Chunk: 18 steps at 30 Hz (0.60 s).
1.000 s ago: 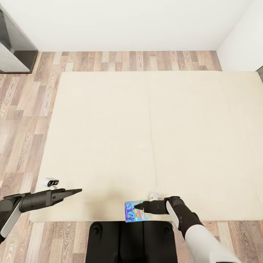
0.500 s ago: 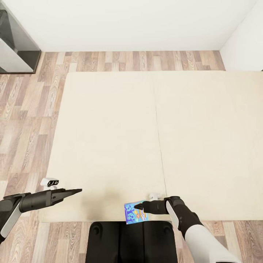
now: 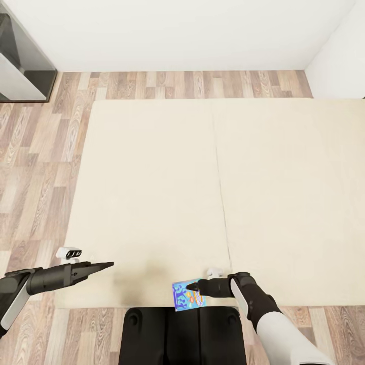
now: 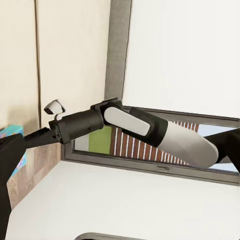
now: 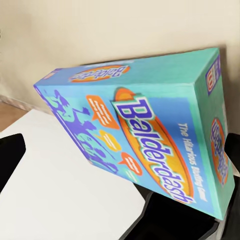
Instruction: Put all the toys in the child's room - the three board games (two on the bed and one on the table), the two jigsaw puzzles on the table, and the tennis ball on the table - inside the toy box on the table in the child's room.
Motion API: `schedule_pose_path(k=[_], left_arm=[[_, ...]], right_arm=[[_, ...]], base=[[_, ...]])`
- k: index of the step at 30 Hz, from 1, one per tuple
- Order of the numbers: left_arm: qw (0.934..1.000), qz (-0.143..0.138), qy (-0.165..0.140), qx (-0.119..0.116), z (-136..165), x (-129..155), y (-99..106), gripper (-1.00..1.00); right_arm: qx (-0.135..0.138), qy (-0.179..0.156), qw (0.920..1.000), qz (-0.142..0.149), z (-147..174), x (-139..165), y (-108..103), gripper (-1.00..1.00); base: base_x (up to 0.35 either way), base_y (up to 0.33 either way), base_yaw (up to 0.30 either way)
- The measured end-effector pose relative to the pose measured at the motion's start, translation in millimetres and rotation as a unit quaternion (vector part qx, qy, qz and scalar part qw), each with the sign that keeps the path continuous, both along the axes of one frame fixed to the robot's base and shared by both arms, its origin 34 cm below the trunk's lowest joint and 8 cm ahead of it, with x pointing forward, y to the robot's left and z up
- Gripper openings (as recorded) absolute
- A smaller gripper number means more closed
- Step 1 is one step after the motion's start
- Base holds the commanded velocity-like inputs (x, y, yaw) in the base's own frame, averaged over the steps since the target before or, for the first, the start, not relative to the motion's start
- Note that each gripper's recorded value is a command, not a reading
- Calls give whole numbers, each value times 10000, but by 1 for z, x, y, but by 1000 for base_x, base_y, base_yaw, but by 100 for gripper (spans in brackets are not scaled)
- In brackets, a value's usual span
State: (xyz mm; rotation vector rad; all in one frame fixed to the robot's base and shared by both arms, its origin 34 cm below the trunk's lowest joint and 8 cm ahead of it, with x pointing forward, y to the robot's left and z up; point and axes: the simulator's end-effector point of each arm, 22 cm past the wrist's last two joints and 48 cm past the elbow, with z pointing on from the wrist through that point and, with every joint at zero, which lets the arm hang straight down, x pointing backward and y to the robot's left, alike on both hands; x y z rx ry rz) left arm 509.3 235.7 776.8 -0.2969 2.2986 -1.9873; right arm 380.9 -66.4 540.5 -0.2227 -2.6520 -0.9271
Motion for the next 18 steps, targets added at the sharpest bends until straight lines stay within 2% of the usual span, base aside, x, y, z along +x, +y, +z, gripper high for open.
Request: schedule_pose_path(k=[12, 18], left_arm=[[10000, 3, -2, 4, 0, 0, 0, 100], [10000, 3, -1, 3, 0, 0, 0, 100]], right_arm=[[1, -9, 10000, 1, 0, 0, 0, 100], [2, -6, 10000, -1, 0, 0, 0, 100]], base=[[0, 215, 0], [0, 133, 0]])
